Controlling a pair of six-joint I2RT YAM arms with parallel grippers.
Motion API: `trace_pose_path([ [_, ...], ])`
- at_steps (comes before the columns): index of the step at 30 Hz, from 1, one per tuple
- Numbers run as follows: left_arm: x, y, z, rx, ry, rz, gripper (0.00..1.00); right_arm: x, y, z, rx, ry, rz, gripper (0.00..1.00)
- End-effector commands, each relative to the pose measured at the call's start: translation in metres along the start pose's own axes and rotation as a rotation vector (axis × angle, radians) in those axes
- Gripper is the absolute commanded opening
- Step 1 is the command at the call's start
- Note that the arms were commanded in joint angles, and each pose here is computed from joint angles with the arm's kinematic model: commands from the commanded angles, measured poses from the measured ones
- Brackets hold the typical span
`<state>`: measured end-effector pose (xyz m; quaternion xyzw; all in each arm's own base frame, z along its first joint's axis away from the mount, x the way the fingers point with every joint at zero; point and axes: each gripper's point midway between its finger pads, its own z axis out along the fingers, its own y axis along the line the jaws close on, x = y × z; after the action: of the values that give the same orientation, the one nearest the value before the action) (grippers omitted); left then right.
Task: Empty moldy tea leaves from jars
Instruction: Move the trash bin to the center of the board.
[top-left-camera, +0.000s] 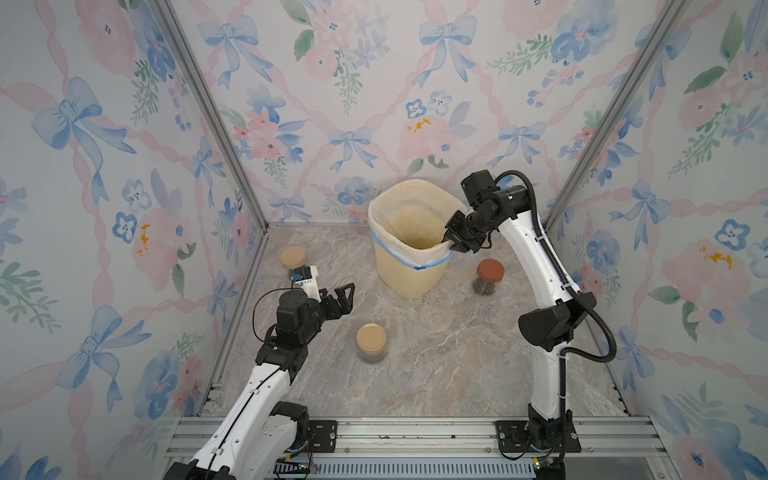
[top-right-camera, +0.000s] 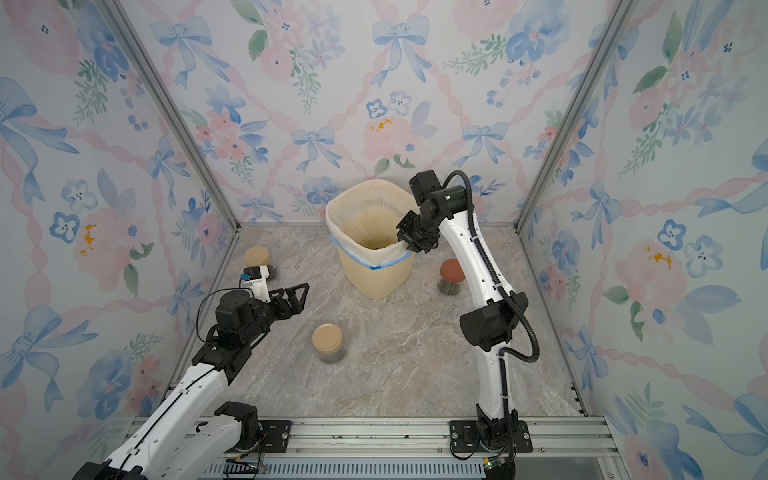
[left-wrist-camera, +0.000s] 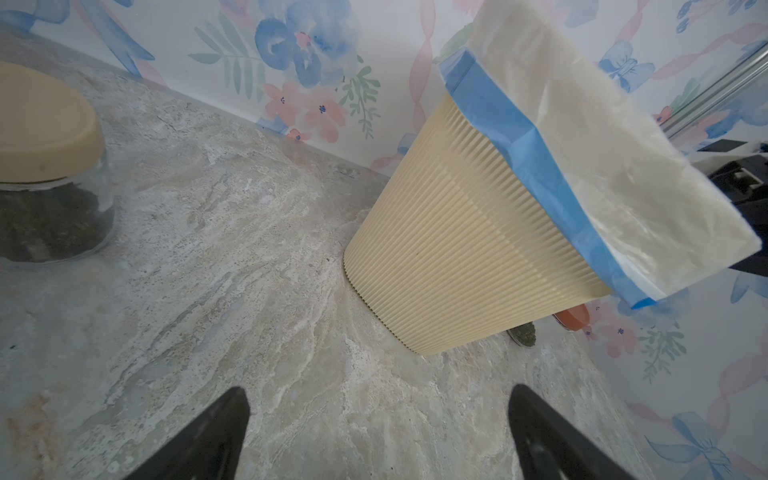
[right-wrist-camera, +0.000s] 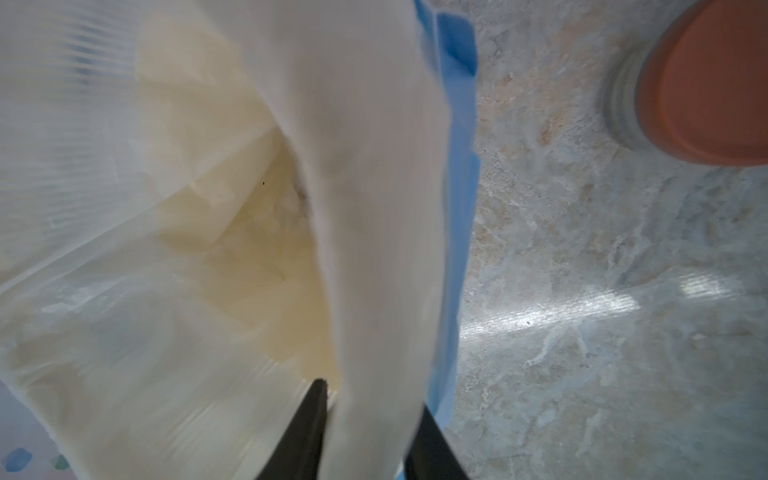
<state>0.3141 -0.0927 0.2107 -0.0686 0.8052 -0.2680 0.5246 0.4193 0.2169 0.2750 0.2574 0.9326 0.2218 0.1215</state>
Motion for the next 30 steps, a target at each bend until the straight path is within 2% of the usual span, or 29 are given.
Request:
trace_pose_path([
  [1, 0.005, 0.003, 0.0, -0.012, 0.009, 0.025, 0.98, 0.015, -0.012, -0.002, 0.055, 0.051, -0.009, 0.22],
  [7, 0.003, 0.004, 0.0, -0.02, 0.004, 0.033, 0.98, 0.024, -0.012, -0.021, 0.046, 0.043, -0.019, 0.05],
  [21, 0.003, 0.004, -0.001, -0.02, 0.002, 0.033, 0.98, 0.051, -0.023, -0.065, 0.05, 0.018, -0.009, 0.04],
  [30, 0.004, 0.004, 0.0, -0.02, 0.007, 0.033, 0.98, 0.06, -0.024, -0.066, 0.049, 0.012, -0.002, 0.04],
])
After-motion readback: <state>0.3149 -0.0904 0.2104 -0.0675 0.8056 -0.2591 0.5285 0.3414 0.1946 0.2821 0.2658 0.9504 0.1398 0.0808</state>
